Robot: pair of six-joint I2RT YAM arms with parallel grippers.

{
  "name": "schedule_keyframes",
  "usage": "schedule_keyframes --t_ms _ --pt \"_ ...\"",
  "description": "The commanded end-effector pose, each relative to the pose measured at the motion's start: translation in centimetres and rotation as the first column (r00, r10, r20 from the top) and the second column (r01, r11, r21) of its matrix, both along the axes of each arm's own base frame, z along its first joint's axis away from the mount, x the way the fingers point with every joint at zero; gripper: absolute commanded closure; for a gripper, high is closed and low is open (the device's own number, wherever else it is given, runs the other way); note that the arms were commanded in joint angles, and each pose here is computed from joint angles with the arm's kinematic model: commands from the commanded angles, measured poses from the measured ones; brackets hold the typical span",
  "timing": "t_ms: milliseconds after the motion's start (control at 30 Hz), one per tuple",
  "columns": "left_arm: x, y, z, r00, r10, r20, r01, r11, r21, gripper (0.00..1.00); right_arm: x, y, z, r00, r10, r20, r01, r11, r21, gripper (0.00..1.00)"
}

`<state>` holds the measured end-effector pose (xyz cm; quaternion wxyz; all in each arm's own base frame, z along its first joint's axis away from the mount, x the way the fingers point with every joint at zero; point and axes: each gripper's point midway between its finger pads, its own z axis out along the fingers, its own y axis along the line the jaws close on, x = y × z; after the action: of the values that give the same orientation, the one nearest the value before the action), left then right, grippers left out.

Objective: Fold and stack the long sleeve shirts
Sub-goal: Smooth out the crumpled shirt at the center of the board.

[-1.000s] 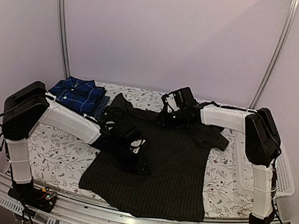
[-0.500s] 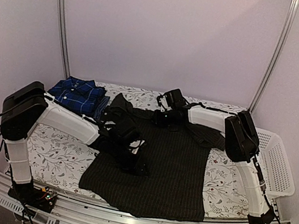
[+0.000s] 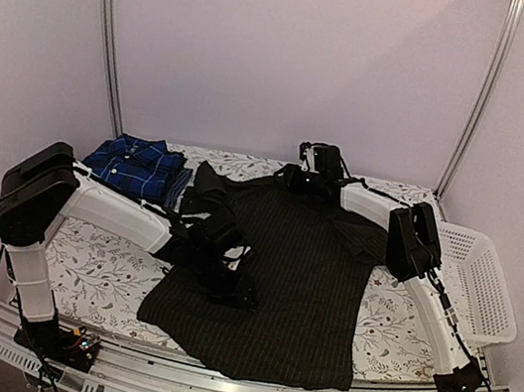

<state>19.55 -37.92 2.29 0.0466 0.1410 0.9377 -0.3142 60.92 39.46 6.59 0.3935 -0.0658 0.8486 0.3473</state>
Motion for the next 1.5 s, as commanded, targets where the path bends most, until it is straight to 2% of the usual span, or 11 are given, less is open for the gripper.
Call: schedule_keyframes --t_ms 0,133,200,367,567,700,767,900,1000,1267,1467 --pt "-1.6 1.9 -1.2 0.999 0.006 -0.038 -0.002 0.996 0.089 0.49 1.4 0.9 5.4 0.99 0.03 0.135 -0.05 0.988 0.147 0.38" --pt "-1.6 1.9 -1.2 0.999 0.006 -0.038 -0.003 0.996 0.088 0.48 1.2 0.6 9.1 0.971 0.06 0.232 -0.086 0.991 0.102 0.2" --pt "-1.6 1.9 -1.2 0.999 0.008 -0.036 -0.005 0.996 0.088 0.49 1.3 0.1 10.4 0.964 0.065 0.256 -0.088 0.993 0.079 0.14" --pt "-1.4 1.8 -1.1 1.0 0.009 -0.029 -0.007 0.997 0.083 0.49 0.2 -1.3 11.0 0.973 0.088 0.211 -0.092 0.996 0.005 0.11" --pt "-1.4 1.6 -1.0 1.0 0.002 -0.026 0.0 0.997 0.077 0.49 -3.7 -3.4 11.0 0.977 0.127 0.174 -0.111 0.989 -0.097 0.1" --pt "-1.3 1.7 -0.9 1.0 -0.001 -0.021 0.002 0.997 0.08 0.48 -7.1 -3.8 8.0 0.978 0.199 0.054 -0.191 0.973 -0.132 0.21" --pt "-1.2 1.6 -0.8 1.0 -0.001 -0.018 0.002 0.997 0.078 0.48 -8.9 -3.9 6.0 0.976 0.217 0.002 -0.215 0.966 -0.145 0.32" --pt "-1.2 1.6 -0.9 1.0 0.0 -0.021 0.002 0.997 0.078 0.49 -10.7 -4.7 3.7 0.975 0.217 -0.053 -0.223 0.96 -0.168 0.63" --pt "-1.2 1.7 -0.9 1.0 -0.001 -0.021 0.002 0.997 0.081 0.48 -10.4 -5.3 2.2 0.979 0.183 -0.087 -0.197 0.961 -0.194 0.76" --pt "-1.2 2.0 -1.1 1.0 0.005 -0.024 -0.002 0.996 0.092 0.48 -5.0 -8.6 -1.3 0.991 0.019 -0.133 -0.05 0.971 -0.236 0.77" --pt "-0.5 2.3 -0.7 1.0 0.01 -0.008 -0.009 0.995 0.098 0.48 -0.3 -10.4 -3.4 0.991 -0.043 -0.129 0.011 0.971 -0.239 0.75"
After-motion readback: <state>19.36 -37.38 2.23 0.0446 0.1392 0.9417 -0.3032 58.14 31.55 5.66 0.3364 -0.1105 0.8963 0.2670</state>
